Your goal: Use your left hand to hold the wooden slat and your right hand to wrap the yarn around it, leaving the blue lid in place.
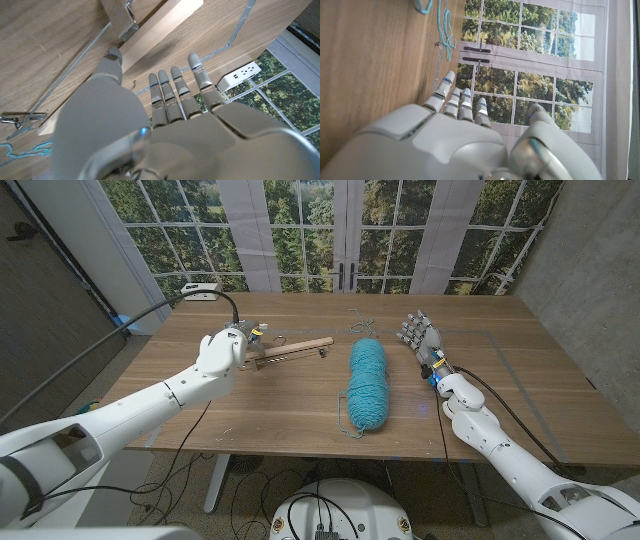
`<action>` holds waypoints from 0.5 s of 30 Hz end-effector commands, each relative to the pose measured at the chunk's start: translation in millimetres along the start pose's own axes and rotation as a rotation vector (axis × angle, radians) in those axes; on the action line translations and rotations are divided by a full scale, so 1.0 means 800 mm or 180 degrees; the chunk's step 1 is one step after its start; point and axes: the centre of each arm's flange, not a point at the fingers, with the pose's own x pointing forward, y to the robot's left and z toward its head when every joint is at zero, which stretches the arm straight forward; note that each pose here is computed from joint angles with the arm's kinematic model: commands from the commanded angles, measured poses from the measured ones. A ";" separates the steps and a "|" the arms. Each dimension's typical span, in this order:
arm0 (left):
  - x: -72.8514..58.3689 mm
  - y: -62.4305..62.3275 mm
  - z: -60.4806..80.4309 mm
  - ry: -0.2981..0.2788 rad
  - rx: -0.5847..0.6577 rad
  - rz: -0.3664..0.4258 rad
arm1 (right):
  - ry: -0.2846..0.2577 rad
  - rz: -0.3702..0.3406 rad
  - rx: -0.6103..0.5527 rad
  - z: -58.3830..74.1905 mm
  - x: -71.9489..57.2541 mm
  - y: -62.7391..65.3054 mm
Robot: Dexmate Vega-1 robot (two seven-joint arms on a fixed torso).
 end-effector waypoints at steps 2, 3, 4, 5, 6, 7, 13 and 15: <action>-0.003 -0.020 0.006 -0.0027 -0.0045 0.0074 | 0.0033 -0.0014 0.0017 -0.008 -0.007 0.000; -0.004 -0.023 0.007 -0.0028 -0.0039 0.0091 | 0.0031 -0.0019 0.0025 -0.007 -0.008 0.000; -0.005 -0.024 0.008 -0.0017 0.0005 0.0113 | 0.0030 -0.0025 0.0028 -0.007 -0.008 0.000; -0.005 -0.026 0.009 -0.0025 0.0048 0.0093 | 0.0026 -0.0018 0.0013 -0.007 -0.008 0.000; -0.005 -0.028 0.009 -0.0001 0.0030 0.0095 | 0.0032 -0.0035 0.0039 -0.007 -0.008 0.000; -0.006 -0.031 0.009 -0.0013 0.0005 0.0113 | 0.0030 -0.0026 0.0025 -0.007 -0.008 -0.001; -0.003 -0.039 0.009 0.0039 0.0078 0.0037 | 0.0013 -0.0014 0.0003 -0.006 -0.008 0.001; -0.004 -0.041 0.006 0.0015 -0.0035 0.0057 | -0.0083 0.0055 -0.0065 0.007 -0.006 0.006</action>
